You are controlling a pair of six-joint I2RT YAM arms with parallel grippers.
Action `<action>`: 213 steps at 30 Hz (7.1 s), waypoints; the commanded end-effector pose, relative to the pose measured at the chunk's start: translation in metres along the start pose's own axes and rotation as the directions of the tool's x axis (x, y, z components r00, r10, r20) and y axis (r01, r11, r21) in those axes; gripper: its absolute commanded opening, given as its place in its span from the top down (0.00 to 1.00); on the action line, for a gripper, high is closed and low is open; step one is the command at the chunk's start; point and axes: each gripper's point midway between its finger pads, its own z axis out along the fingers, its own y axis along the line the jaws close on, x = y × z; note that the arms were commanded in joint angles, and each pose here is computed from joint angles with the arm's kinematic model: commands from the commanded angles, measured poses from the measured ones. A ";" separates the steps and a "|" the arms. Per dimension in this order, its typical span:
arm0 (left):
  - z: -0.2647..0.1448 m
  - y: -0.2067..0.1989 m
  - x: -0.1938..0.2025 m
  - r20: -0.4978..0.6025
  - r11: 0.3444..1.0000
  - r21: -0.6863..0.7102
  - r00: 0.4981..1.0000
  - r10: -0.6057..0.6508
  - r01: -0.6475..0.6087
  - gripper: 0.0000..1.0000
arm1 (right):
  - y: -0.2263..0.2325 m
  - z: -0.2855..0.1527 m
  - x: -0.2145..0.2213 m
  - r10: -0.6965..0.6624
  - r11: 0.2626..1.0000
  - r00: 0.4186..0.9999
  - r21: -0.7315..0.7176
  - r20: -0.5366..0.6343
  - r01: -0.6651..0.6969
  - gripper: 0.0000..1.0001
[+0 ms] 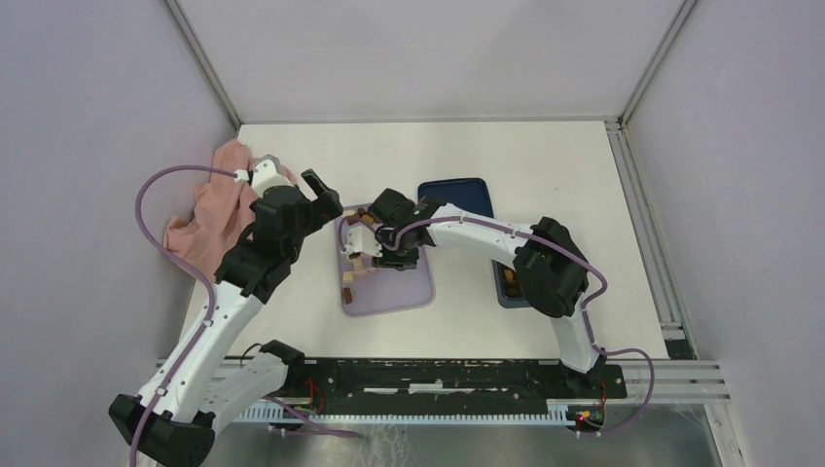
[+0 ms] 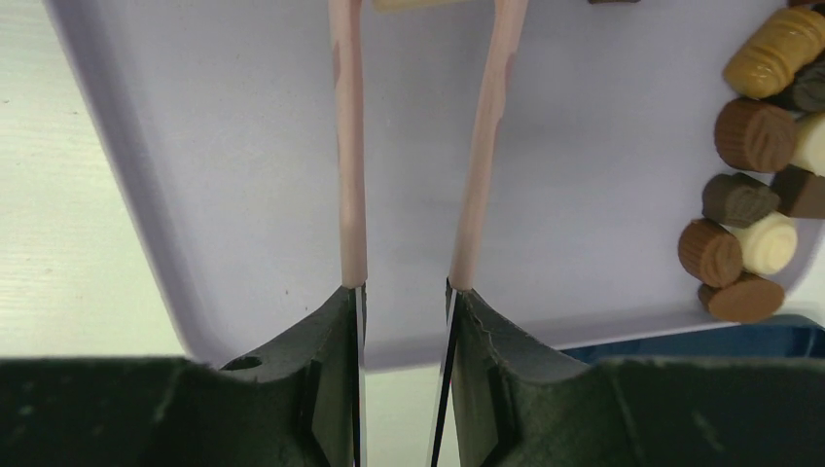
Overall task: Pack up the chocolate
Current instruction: Pick up the fake chocolate from the plate, then adjust the packing box at the center of the board.
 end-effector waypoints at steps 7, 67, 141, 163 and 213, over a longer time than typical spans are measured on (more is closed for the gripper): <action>0.005 -0.011 -0.006 0.024 0.999 0.031 0.999 -0.027 0.027 0.00 | -0.002 -0.054 0.005 -0.013 0.999 0.996 0.037 0.087 0.010 0.79; 0.011 -0.260 0.302 -0.591 0.847 0.531 0.710 0.384 -0.015 0.45 | 0.090 -0.240 0.314 0.534 0.726 0.833 0.425 0.147 -0.540 0.79; 0.028 -0.285 0.222 -0.013 0.726 0.566 0.876 0.482 -0.391 0.98 | 0.121 -0.231 0.264 0.337 0.881 0.909 0.259 0.245 -0.396 0.78; 0.026 -0.315 0.269 0.081 0.417 0.782 0.739 0.669 -0.463 0.98 | 0.131 -0.214 0.257 0.239 0.926 0.938 0.234 0.251 -0.298 0.77; 0.074 -0.296 0.296 -0.148 0.526 0.794 0.743 0.653 -0.304 0.61 | 0.102 -0.147 0.245 0.220 0.971 0.955 0.048 0.200 -0.234 0.75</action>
